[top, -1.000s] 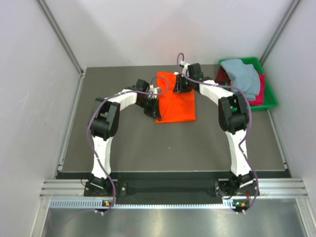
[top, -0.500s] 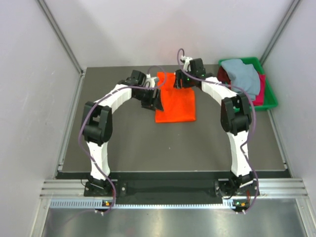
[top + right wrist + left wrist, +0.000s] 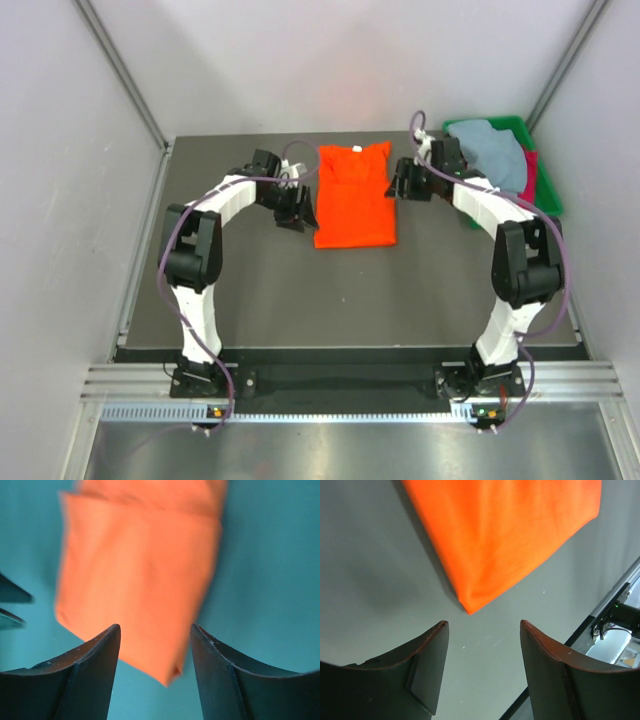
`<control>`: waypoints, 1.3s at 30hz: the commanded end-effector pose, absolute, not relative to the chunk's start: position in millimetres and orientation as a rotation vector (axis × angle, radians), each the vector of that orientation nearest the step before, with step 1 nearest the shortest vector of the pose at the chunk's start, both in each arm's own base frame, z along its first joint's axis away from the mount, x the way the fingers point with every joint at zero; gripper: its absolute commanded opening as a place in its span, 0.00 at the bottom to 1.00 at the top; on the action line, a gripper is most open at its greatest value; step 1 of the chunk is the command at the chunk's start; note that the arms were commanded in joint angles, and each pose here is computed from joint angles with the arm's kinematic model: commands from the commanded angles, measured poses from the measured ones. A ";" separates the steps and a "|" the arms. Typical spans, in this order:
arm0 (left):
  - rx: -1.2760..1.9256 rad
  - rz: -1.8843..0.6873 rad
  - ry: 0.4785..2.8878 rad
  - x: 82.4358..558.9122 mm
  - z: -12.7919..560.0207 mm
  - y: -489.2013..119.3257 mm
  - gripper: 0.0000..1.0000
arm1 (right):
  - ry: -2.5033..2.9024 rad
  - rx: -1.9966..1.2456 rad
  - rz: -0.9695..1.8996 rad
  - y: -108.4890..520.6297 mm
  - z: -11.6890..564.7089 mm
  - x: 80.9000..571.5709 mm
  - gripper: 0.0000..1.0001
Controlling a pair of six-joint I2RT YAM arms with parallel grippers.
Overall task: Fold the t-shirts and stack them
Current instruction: Fold the tshirt
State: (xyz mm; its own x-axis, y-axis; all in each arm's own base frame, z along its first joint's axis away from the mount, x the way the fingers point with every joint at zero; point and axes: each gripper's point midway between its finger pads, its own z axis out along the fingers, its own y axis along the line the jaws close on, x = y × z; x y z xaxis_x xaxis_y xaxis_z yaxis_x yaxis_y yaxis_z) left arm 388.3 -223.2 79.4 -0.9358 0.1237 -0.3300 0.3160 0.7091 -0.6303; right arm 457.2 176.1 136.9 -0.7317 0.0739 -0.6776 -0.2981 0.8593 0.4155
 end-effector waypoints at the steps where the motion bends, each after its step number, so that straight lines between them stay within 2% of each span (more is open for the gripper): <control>1: 0.331 -1.097 2.625 394.5 79.4 -223.5 0.63 | 2.346 -0.034 0.732 154.2 130.4 442.1 0.58; 11: 0.257 -1.168 2.675 386.3 55.1 -226.5 0.63 | 2.502 0.144 0.878 148.3 78.0 400.8 0.55; 27: 0.206 -1.218 2.733 391.7 22.0 -233.3 0.60 | 2.644 0.111 0.919 172.0 34.4 383.6 0.51; 31: 0.202 -1.222 2.740 393.8 17.3 -234.8 0.59 | 2.659 0.092 0.941 183.0 28.4 382.2 0.48; 36: 0.203 -1.230 2.753 391.5 12.6 -236.1 0.53 | 2.669 0.075 0.959 194.5 24.9 385.1 0.37; 39: 0.201 -1.230 2.764 389.2 11.3 -235.4 0.50 | 2.667 0.076 0.944 192.6 27.6 386.8 0.37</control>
